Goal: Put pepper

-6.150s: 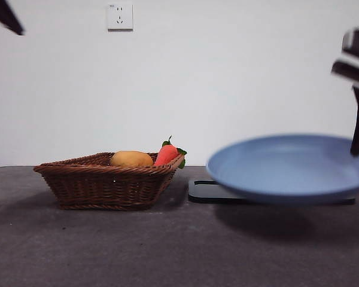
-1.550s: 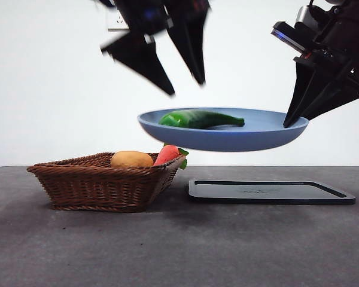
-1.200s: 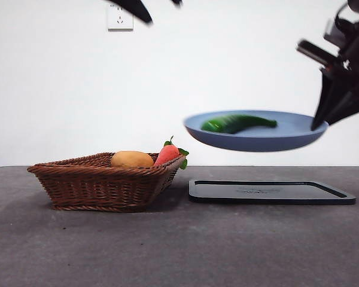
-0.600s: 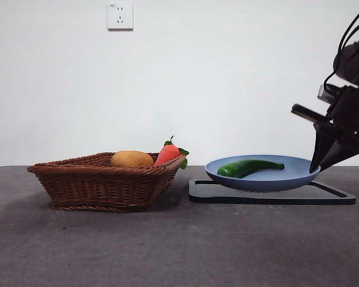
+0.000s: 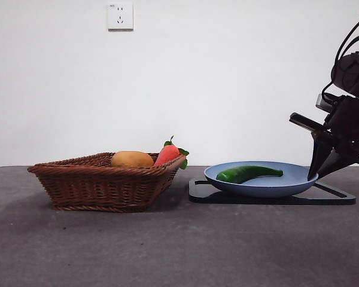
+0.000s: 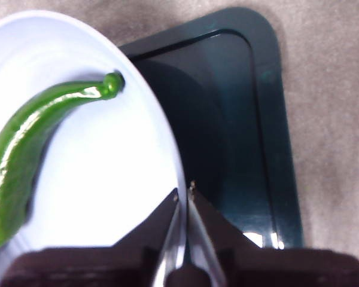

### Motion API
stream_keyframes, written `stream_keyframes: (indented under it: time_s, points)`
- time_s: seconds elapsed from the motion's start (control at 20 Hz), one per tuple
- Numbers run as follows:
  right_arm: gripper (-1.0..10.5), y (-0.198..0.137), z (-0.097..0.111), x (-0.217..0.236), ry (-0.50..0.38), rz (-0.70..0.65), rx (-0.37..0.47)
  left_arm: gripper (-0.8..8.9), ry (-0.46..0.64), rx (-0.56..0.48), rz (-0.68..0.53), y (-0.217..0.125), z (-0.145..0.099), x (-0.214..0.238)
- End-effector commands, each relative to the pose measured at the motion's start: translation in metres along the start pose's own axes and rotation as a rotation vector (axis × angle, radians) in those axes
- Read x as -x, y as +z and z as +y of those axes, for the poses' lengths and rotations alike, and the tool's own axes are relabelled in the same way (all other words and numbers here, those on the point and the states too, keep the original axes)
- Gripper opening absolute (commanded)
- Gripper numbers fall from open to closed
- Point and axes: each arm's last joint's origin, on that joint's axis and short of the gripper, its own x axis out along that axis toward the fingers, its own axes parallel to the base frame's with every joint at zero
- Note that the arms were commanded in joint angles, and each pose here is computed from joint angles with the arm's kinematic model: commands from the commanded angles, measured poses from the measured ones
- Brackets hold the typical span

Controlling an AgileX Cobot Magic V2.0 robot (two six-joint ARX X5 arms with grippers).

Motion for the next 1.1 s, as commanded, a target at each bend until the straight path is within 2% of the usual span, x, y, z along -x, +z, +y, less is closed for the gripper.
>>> stream_keyframes:
  time_s: [0.05, 0.3, 0.6, 0.85, 1.1]
  points:
    - [1.3, 0.004, -0.002, -0.005, 0.002, 0.01, -0.004, 2.75, -0.008, -0.015, -0.019, 0.005, -0.003, 0.0]
    - [1.6, 0.004, 0.003, 0.011, 0.002, -0.002, -0.003, 2.75, -0.007, -0.016, -0.018, 0.004, -0.003, 0.0]
    - [1.6, -0.002, 0.044, 0.112, 0.04, -0.155, 0.125, 2.72, -0.007, -0.02, -0.018, 0.004, -0.003, 0.0]
    - [1.6, -0.056, 0.085, 0.203, 0.078, -0.182, 0.287, 2.71, -0.006, -0.032, -0.011, 0.004, -0.003, 0.0]
    - [1.5, -0.123, 0.104, 0.261, 0.119, -0.117, 0.385, 2.71, -0.006, -0.045, -0.006, 0.003, -0.003, 0.0]
